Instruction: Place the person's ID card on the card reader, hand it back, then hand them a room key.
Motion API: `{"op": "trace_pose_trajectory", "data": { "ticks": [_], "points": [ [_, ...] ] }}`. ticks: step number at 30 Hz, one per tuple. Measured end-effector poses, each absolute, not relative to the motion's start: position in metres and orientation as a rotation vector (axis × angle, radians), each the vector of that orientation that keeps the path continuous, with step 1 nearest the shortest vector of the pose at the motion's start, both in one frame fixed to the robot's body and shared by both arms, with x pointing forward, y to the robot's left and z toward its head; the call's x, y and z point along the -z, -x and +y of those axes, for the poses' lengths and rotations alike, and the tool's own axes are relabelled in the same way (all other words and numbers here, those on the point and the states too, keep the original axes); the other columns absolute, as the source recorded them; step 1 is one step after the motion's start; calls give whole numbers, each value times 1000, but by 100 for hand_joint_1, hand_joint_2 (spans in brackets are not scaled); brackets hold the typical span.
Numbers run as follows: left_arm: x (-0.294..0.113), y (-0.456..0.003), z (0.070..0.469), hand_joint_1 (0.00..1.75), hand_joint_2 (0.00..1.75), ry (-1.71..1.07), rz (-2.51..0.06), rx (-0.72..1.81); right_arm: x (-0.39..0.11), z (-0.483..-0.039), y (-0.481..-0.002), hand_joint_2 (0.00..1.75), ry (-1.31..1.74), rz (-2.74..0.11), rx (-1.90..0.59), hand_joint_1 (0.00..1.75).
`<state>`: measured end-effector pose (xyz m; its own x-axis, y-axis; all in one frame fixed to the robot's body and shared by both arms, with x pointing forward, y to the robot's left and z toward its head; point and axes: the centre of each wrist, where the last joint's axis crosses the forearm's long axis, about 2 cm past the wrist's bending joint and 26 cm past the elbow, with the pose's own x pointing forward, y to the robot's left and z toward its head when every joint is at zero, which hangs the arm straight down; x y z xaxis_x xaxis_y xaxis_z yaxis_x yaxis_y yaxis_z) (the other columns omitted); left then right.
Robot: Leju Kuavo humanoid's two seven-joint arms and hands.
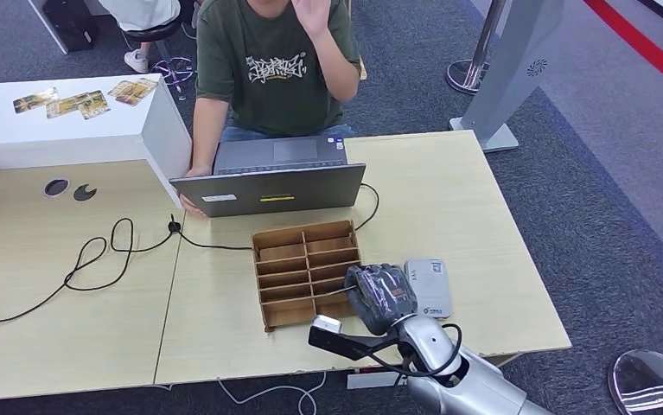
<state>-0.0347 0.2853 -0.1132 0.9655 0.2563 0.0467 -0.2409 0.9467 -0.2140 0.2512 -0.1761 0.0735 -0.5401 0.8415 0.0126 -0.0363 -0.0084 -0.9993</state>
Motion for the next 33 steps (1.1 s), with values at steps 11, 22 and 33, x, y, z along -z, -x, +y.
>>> {"op": "trace_pose_trajectory", "data": {
  "ticks": [11, 22, 33],
  "points": [
    [113, 35, 285, 0, 0, 202, -77, -259, -76, -169, -232, 175, 843, -1758, -1346, 175],
    [113, 36, 285, 0, 0, 199, -76, -265, -79, -166, -218, 175, 804, -1779, -1198, 175],
    [113, 37, 284, 0, 0, 200, -75, -265, -85, -163, -213, 175, 761, -1849, -1012, 175]
  ]
}}
